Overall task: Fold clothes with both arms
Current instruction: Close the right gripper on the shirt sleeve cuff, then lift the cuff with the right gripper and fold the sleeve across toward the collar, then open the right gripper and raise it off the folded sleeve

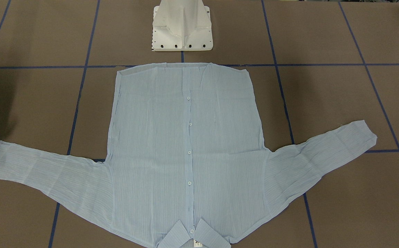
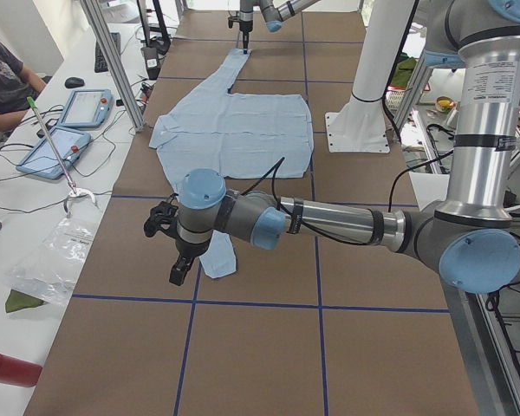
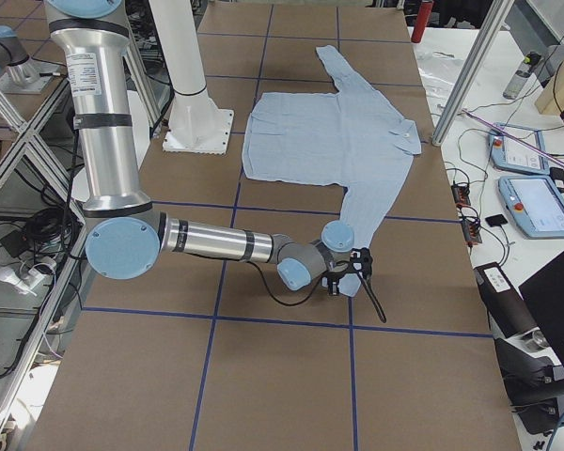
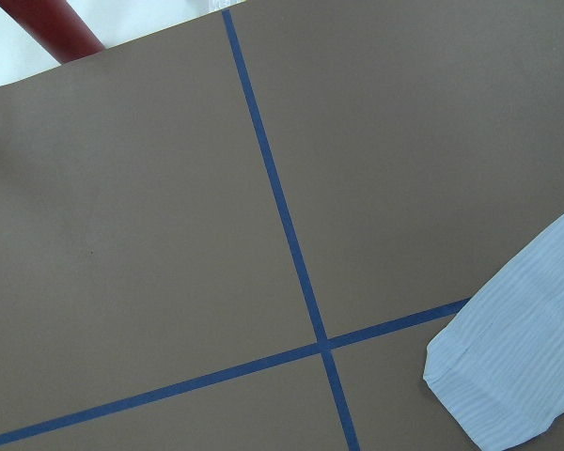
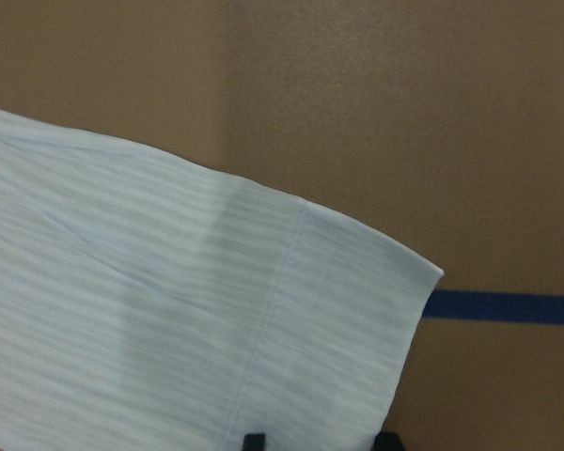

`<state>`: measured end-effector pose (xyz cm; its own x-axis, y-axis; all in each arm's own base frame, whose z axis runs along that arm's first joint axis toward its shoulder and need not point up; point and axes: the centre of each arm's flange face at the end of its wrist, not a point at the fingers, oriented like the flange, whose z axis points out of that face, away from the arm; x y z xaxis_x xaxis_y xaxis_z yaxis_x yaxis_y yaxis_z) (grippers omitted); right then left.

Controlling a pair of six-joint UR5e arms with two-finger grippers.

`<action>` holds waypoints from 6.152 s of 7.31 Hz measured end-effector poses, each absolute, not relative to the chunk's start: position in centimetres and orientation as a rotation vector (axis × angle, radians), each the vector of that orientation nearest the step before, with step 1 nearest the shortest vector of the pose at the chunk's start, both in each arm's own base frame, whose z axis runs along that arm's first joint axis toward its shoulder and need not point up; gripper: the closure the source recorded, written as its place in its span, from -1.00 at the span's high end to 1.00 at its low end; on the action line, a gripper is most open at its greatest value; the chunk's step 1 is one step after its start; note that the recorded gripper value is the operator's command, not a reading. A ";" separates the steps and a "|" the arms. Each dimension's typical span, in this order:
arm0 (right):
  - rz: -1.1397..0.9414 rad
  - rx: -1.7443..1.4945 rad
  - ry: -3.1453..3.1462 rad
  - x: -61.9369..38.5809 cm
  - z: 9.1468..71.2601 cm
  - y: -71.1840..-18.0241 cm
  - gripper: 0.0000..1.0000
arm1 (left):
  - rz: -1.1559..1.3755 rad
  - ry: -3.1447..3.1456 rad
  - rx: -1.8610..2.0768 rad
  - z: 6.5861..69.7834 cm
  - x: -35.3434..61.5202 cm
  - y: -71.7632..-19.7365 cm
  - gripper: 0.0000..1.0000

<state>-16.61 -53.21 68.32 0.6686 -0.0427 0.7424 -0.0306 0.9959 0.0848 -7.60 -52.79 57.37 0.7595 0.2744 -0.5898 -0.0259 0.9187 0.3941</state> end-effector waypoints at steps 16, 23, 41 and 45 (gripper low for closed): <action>-0.025 0.289 -1.129 -31.1 21.5 -65.7 -1.00 | 0.153 0.694 0.349 60.5 -7.7 -52.7 1.00; -0.076 0.308 -1.027 -51.9 10.6 -65.6 -1.00 | 0.150 0.693 0.340 64.8 -7.7 -53.3 1.00; -0.196 0.187 -0.751 -34.9 16.4 -57.5 1.00 | -0.542 0.862 0.265 64.2 14.0 -44.5 0.65; -0.220 0.136 -0.772 -30.7 21.4 -57.3 1.00 | -0.538 0.801 0.273 65.5 18.2 -43.3 0.48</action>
<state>-30.68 -57.30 21.44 0.6956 -0.2460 0.6750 0.1469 0.9684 0.2015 18.20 -43.32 65.50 0.5720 -0.3520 -0.7409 0.5532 0.8325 0.0316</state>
